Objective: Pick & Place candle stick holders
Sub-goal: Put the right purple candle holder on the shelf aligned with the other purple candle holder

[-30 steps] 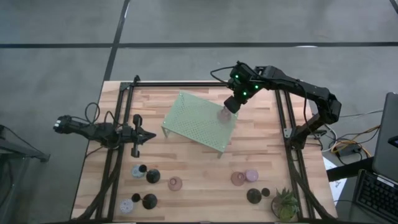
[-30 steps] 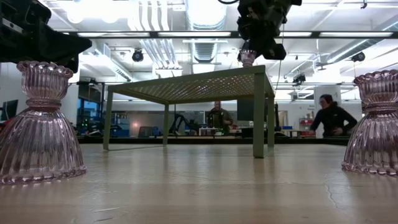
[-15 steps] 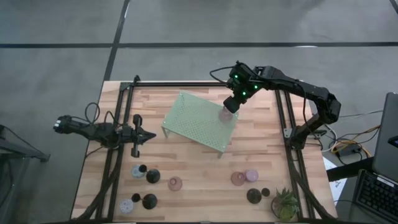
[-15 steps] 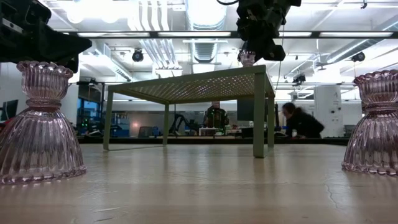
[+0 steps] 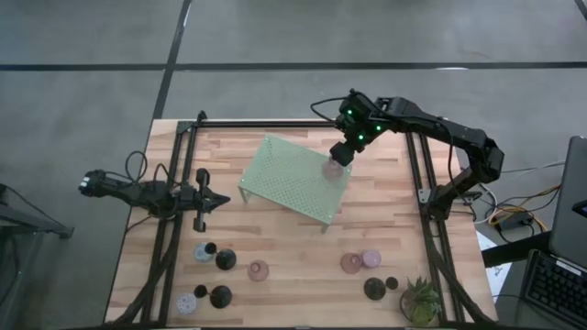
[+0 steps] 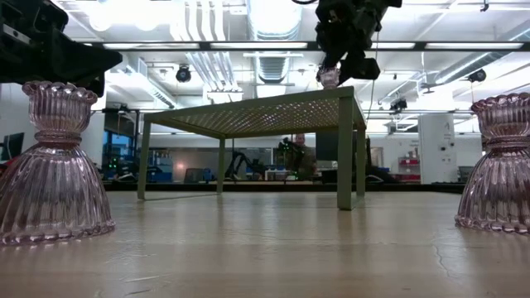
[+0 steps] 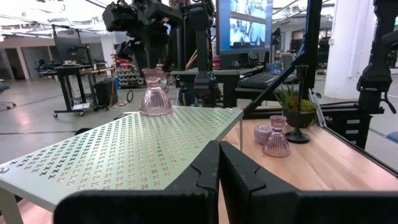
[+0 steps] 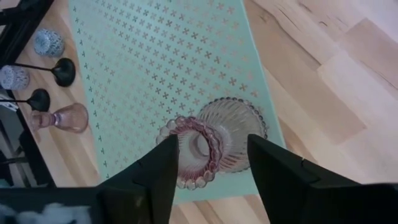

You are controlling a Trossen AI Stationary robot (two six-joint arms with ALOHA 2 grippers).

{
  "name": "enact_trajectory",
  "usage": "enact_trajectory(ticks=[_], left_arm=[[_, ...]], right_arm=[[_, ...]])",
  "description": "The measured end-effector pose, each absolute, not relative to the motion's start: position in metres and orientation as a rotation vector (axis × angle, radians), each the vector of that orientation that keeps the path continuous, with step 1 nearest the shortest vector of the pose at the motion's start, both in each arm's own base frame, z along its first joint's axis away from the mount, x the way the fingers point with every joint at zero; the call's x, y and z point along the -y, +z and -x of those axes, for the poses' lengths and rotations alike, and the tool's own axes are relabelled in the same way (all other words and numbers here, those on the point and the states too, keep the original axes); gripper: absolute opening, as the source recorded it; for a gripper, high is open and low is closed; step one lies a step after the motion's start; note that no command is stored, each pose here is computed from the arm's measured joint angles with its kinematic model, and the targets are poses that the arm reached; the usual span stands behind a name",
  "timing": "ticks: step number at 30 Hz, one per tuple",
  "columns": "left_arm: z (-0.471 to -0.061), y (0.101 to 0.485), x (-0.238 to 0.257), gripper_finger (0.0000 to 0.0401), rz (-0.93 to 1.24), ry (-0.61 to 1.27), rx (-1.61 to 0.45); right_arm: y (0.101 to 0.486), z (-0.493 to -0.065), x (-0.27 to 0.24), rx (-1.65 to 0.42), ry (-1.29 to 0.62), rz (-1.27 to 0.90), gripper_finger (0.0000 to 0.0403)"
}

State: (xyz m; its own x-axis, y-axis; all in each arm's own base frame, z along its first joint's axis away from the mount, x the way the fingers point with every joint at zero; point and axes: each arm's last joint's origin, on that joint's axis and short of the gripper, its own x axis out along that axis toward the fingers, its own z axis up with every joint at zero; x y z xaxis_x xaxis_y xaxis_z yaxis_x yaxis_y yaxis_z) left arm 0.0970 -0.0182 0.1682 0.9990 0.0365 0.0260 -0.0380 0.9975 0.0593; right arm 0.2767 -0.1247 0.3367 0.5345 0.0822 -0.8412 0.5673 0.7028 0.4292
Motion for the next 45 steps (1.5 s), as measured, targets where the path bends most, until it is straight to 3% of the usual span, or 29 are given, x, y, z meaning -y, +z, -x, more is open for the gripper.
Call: enact_trajectory(ticks=[19, 31, 39, 45], left_arm=[[-0.097, 0.168, 0.018, 0.0012, -0.060, 0.037, 0.025], [-0.097, 0.168, 0.018, 0.0012, -0.060, 0.038, 0.025], [-0.097, 0.168, 0.018, 0.0012, -0.060, 0.038, 0.025], [-0.097, 0.168, 0.018, 0.0012, -0.060, 0.038, 0.025]], right_arm=[[0.373, -0.246, 0.108, -0.861, -0.296, -0.737, 0.0204], [0.404, -0.223, 0.056, -0.786, -0.122, -0.628, 0.0203], [0.403, -0.231, 0.011, -0.847, 0.043, -0.543, 0.0199], [0.380, -0.250, -0.029, -1.014, 0.117, -0.457, 0.0199]])
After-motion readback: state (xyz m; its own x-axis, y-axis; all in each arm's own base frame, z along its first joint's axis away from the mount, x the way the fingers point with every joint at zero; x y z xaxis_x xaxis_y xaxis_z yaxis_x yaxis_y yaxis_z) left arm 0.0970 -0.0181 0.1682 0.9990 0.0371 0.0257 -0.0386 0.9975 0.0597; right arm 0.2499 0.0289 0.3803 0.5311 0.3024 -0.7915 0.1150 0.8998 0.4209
